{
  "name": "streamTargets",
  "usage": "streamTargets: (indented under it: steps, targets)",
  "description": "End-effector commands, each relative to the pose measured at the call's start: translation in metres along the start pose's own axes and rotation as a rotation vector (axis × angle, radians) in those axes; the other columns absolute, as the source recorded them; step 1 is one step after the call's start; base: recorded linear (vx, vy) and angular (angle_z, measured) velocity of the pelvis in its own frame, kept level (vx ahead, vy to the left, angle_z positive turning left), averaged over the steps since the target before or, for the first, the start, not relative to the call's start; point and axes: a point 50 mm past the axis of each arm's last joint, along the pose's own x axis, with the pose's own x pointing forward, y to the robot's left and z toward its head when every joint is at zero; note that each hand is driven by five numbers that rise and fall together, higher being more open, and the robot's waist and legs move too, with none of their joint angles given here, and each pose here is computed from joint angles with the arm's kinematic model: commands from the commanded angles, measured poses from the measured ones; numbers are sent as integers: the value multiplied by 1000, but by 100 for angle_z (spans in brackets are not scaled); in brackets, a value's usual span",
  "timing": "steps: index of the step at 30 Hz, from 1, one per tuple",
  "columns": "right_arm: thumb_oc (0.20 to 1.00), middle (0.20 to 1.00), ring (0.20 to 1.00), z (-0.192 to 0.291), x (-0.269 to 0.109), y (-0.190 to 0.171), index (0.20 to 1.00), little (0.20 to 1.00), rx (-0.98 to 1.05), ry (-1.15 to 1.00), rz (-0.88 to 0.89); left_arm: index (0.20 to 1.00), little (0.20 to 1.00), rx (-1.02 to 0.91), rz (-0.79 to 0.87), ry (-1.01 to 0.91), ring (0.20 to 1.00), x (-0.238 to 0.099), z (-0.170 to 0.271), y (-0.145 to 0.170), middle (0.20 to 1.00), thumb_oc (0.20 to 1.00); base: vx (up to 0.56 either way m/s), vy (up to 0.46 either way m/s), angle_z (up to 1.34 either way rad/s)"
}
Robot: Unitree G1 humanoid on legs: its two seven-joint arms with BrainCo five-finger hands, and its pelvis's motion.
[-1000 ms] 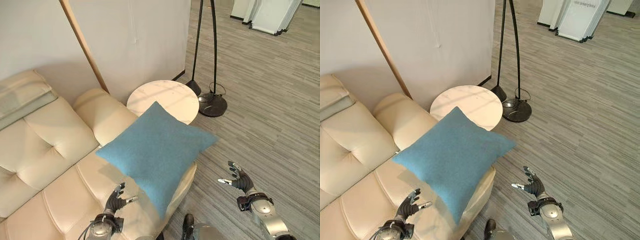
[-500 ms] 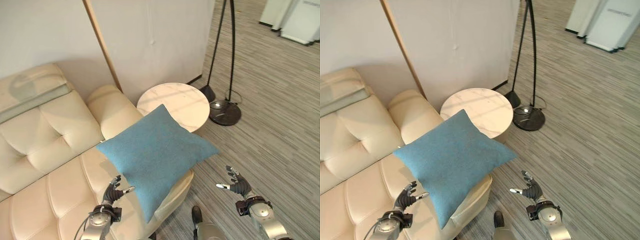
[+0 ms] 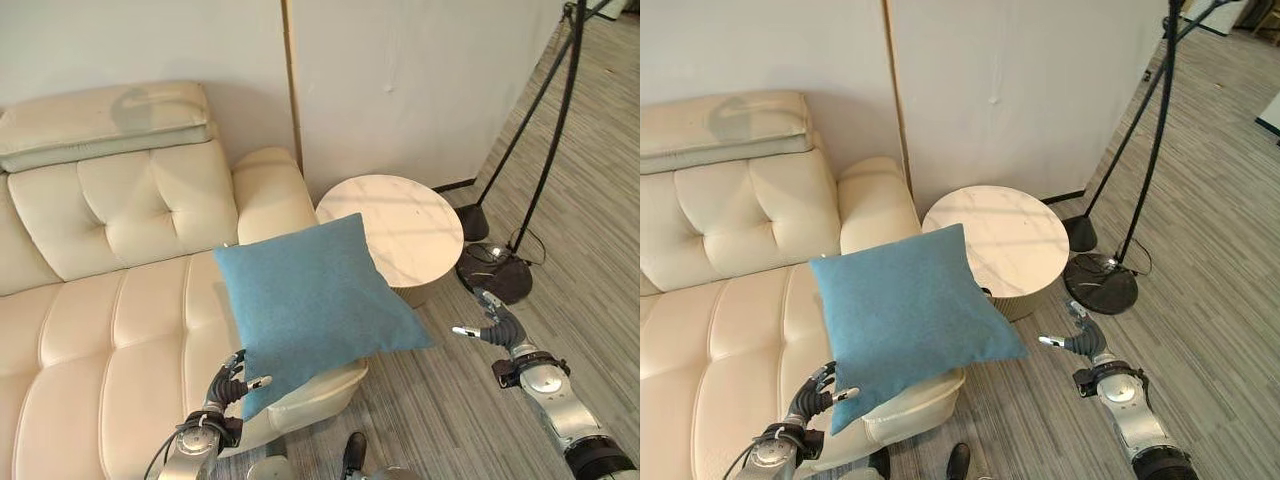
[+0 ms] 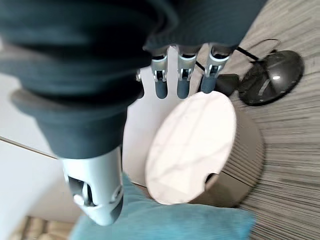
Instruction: Pick up all the scattered cushions and arrange them neatly on the sofa.
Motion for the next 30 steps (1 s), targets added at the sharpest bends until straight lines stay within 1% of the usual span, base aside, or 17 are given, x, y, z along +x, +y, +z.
streamTargets:
  steps: [1, 2, 8, 10, 11, 12, 13, 14, 15, 16, 17, 18, 19, 21, 24, 25, 30]
  targets:
    - [1000, 1000, 1000, 16, 13, -6, 1000, 1000, 48, -53, -28, 1000, 1000, 26, 13, -138, 1000, 11, 35, 12, 1000, 1000, 21, -26, 9]
    - [1000, 1000, 1000, 15, 16, -4, 1000, 1000, 53, -34, -24, 1000, 1000, 30, 8, -155, 1000, 15, 41, 11, 1000, 1000, -36, -28, 15]
    - [1000, 1000, 1000, 57, 53, 22, 1000, 1000, 102, -66, 14, 1000, 1000, -1, -37, -340, 1000, 39, 108, -15, 1000, 1000, -115, -17, 31]
    - [1000, 1000, 1000, 66, 57, 29, 1000, 1000, 136, -78, 24, 1000, 1000, -36, -42, -355, 1000, 41, 115, -21, 1000, 1000, -104, 22, 11]
    - [1000, 1000, 1000, 85, 63, 43, 1000, 1000, 232, -112, 35, 1000, 1000, -136, -37, -387, 1000, 48, 135, -33, 1000, 1000, -84, 19, 19]
    - [1000, 1000, 1000, 85, 63, 43, 1000, 1000, 232, -112, 35, 1000, 1000, -137, -37, -387, 1000, 48, 135, -33, 1000, 1000, -107, 30, 21]
    - [1000, 1000, 1000, 99, 67, 53, 1000, 1000, 279, -135, 53, 1000, 1000, -181, -39, -407, 1000, 51, 147, -43, 1000, 1000, -61, 21, 16]
    - [1000, 1000, 1000, 124, 69, 77, 1000, 1000, 372, -182, 114, 1000, 1000, -231, -67, -468, 1000, 54, 179, -62, 1000, 1000, -61, 21, 4]
    - [1000, 1000, 1000, 124, 69, 76, 1000, 1000, 372, -182, 114, 1000, 1000, -231, -67, -469, 1000, 54, 179, -62, 1000, 1000, -56, 17, 1]
    - [1000, 1000, 1000, 141, 68, 88, 1000, 1000, 420, -223, 151, 1000, 1000, -224, -83, -506, 1000, 54, 195, -72, 1000, 1000, 0, 0, 0]
    - [953, 953, 953, 152, 65, 99, 953, 953, 454, -252, 194, 1000, 1000, -218, -104, -542, 1000, 53, 208, -78, 1000, 1000, -36, 34, 1]
    - [360, 360, 360, 163, 61, 108, 360, 360, 492, -291, 236, 495, 495, -216, -120, -580, 495, 50, 220, -83, 495, 495, -25, 48, 0]
    - [200, 200, 200, 174, 57, 115, 200, 200, 528, -334, 273, 200, 200, -216, -137, -619, 200, 47, 230, -88, 200, 200, -21, 52, 0]
    - [200, 200, 200, 187, 40, 132, 200, 200, 619, -416, 366, 200, 200, -277, -167, -679, 200, 38, 242, -94, 200, 200, 8, 65, -4]
    - [200, 200, 200, 192, 28, 136, 200, 200, 651, -470, 411, 200, 200, -317, -189, -726, 200, 29, 247, -95, 200, 200, 20, 64, -4]
    - [200, 200, 200, 191, 17, 137, 200, 200, 653, -518, 441, 200, 200, -339, -212, -766, 200, 20, 249, -95, 200, 200, 29, 68, -6]
    - [200, 200, 200, 187, -3, 127, 200, 200, 661, -597, 466, 200, 200, -382, -235, -798, 200, 7, 241, -90, 200, 200, 54, 80, 1]
